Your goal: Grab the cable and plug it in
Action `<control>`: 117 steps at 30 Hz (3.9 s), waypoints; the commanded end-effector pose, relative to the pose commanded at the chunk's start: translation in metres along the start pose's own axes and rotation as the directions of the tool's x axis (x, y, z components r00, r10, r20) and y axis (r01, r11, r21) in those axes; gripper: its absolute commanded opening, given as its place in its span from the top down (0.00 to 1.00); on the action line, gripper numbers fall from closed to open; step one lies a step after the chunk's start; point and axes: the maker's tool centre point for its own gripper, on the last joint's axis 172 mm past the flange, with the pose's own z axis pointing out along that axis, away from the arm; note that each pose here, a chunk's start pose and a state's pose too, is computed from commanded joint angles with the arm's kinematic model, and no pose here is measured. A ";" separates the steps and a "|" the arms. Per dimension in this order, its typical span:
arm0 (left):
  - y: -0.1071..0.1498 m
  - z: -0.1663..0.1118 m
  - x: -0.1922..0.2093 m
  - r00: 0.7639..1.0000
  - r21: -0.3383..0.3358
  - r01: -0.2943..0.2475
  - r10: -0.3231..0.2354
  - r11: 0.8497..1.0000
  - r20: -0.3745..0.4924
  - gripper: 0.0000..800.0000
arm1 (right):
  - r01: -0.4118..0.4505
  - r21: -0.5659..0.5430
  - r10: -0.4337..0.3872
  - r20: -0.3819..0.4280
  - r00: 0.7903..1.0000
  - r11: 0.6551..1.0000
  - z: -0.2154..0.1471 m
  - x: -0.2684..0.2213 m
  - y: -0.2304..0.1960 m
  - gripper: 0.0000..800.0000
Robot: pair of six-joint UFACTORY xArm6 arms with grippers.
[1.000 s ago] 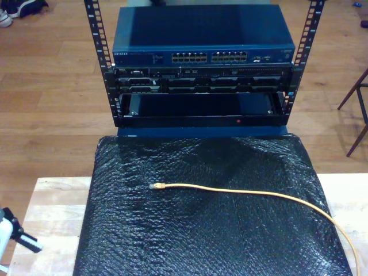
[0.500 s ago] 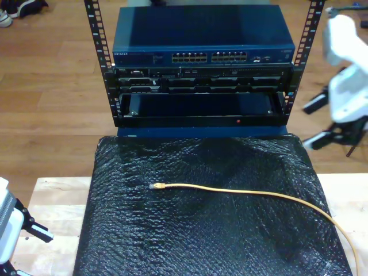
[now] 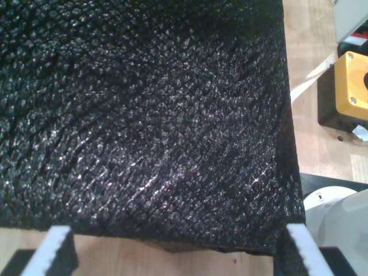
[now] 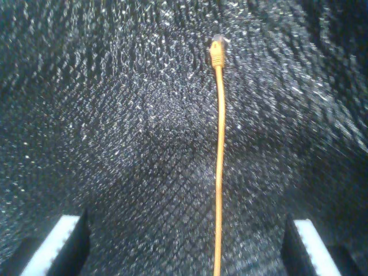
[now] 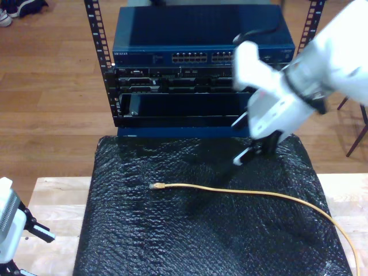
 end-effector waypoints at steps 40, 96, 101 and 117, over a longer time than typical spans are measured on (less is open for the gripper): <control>-0.014 0.016 0.008 1.000 -0.026 0.026 -0.026 0.999 -0.007 0.00 | 0.111 -0.052 -0.067 0.523 0.850 0.993 0.167 0.049 0.017 0.02; -0.011 0.018 0.009 0.999 -0.035 0.031 -0.032 0.999 -0.012 0.00 | 0.160 -0.102 -0.081 0.536 0.841 0.982 0.201 0.055 0.037 0.64; -0.011 0.018 0.009 0.999 -0.035 0.031 -0.032 0.999 -0.012 0.00 | 0.162 -0.100 -0.084 0.537 0.839 0.982 0.202 0.055 0.037 0.71; -0.011 0.018 0.009 0.999 -0.034 0.031 -0.031 0.999 -0.012 0.00 | 0.163 -0.105 -0.083 0.535 0.840 0.981 0.199 0.056 0.037 0.97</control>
